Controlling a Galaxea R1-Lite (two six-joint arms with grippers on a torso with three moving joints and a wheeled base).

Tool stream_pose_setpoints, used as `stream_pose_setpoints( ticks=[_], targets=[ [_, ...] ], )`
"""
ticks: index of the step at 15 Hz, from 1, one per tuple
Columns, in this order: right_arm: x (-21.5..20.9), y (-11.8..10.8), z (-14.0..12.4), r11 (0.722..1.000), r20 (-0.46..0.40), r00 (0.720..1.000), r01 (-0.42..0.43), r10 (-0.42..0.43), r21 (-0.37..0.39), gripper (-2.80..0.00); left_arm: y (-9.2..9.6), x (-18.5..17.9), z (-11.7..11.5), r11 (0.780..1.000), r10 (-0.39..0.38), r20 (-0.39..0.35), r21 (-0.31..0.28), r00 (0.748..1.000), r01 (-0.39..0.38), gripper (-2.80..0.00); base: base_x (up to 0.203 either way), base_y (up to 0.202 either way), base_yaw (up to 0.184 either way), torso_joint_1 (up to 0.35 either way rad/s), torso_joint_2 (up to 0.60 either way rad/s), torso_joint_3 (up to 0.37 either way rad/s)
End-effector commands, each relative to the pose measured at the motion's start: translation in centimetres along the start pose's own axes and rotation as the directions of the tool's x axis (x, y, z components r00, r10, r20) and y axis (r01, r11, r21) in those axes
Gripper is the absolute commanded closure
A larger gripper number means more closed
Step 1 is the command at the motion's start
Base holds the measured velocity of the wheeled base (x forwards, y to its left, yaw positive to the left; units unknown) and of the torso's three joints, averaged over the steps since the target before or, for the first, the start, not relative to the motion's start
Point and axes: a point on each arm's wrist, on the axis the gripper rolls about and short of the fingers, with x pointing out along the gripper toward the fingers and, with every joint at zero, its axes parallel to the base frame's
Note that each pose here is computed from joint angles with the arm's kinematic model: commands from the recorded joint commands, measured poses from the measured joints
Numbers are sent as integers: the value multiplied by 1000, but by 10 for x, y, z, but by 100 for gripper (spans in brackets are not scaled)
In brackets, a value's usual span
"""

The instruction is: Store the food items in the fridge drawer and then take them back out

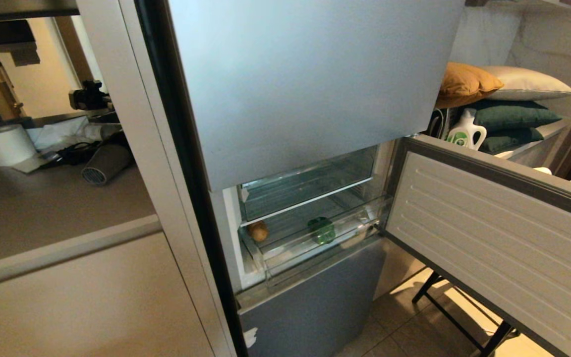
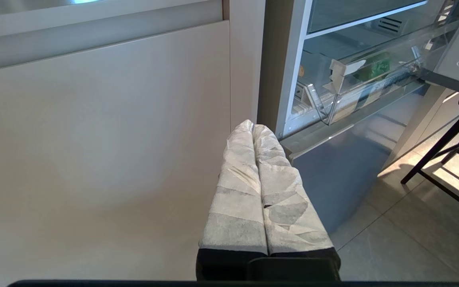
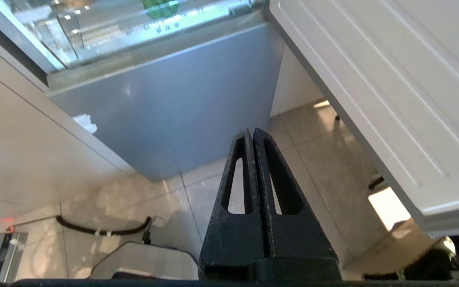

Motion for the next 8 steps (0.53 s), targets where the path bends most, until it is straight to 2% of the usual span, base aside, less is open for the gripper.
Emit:
stream_pose_setpoints(
  ticks=[1, 4, 8],
  targets=[
    [8, 0, 0, 1000, -39, 999, 1, -1, -2, 0, 0, 1, -3, 1000, -1, -11, 0, 1000, 1, 0, 0, 0, 0, 0, 0, 0],
    [38, 2, 10, 1000, -158, 987, 0, -1, -8, 0, 0, 1, -3, 1000, 0, -11, 0, 1000, 0, 0, 0, 0, 0, 0, 0, 0],
    [107, 11, 34, 999, -330, 943, -53, 46, -13, 0, 0, 1, -3, 1000, 0, -11, 0, 1000, 0, 0, 0, 0, 0, 0, 0, 0]
  ],
)
